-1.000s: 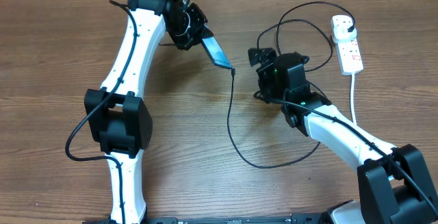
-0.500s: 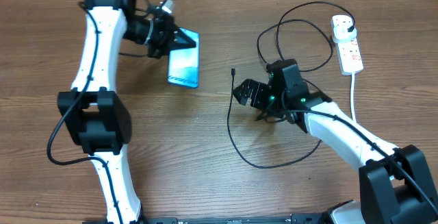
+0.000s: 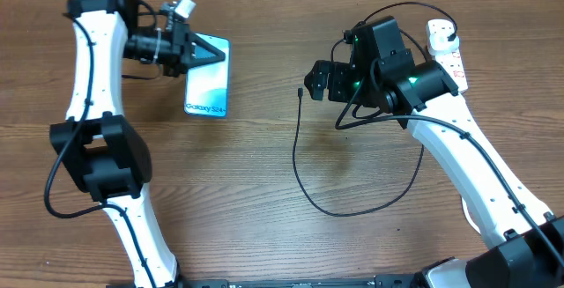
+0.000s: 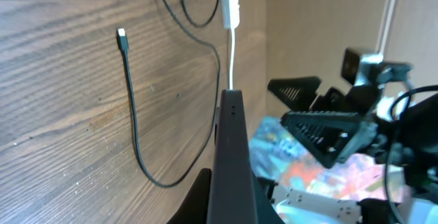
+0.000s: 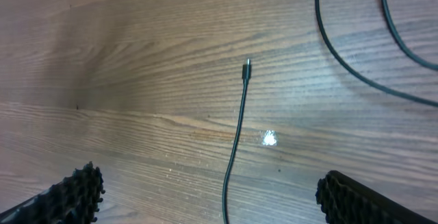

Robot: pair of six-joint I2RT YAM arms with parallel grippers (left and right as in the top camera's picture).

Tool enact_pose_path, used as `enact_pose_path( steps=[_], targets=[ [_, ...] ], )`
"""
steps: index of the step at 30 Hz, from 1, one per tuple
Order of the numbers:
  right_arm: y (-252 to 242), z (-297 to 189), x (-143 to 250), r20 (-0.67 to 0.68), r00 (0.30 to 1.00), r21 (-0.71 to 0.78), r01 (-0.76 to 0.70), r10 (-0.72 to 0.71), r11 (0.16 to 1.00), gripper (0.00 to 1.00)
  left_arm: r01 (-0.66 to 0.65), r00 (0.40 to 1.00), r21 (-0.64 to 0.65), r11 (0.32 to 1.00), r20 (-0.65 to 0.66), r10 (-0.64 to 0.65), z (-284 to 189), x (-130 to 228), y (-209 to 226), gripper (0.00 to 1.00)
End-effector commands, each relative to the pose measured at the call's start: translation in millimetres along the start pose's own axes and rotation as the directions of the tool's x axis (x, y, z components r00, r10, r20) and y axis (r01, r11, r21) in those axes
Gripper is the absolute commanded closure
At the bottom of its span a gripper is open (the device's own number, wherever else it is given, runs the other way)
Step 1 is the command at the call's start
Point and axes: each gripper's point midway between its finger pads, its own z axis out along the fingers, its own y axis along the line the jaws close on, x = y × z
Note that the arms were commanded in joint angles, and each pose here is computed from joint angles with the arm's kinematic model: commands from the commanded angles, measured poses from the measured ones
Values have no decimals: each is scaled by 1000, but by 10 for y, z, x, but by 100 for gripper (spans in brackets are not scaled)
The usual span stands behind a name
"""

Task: Plug charger to phone and switch on socket
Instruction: 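Lower the right gripper onto the cable's USB-C end and close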

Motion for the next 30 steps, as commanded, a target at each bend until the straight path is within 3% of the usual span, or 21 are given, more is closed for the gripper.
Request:
enact_pose_path(
  steps=[1, 7, 12, 18, 22, 30],
  targets=[
    [26, 81, -119, -3, 998, 18, 62, -62, 998, 0, -24, 995, 71, 997, 101, 17, -327, -73, -201, 96],
    [52, 569, -203, -140, 982, 65, 138, -128, 988, 0, 1, 980, 55, 999, 196, -12, -733, 1, -458, 96],
    [-65, 1096, -223, -191, 975, 102, 137, -115, 985, 0, 235, 951, 100, 967, 182, -250, -746, 56, -600, 96],
    [-200, 1453, -76, -246, 964, 119, 131, -99, 984, 0, 341, 912, 25, 940, 233, -337, -756, -79, -399, 96],
    [-214, 1572, -69, -233, 967, 111, 131, -103, 985, 16, 423, 877, -73, 903, 286, -387, -759, -119, -191, 96],
    [-208, 1819, 54, -212, 969, 89, 146, -124, 985, 44, 457, 860, -101, 884, 303, -410, -595, -209, -197, 96]
  ],
)
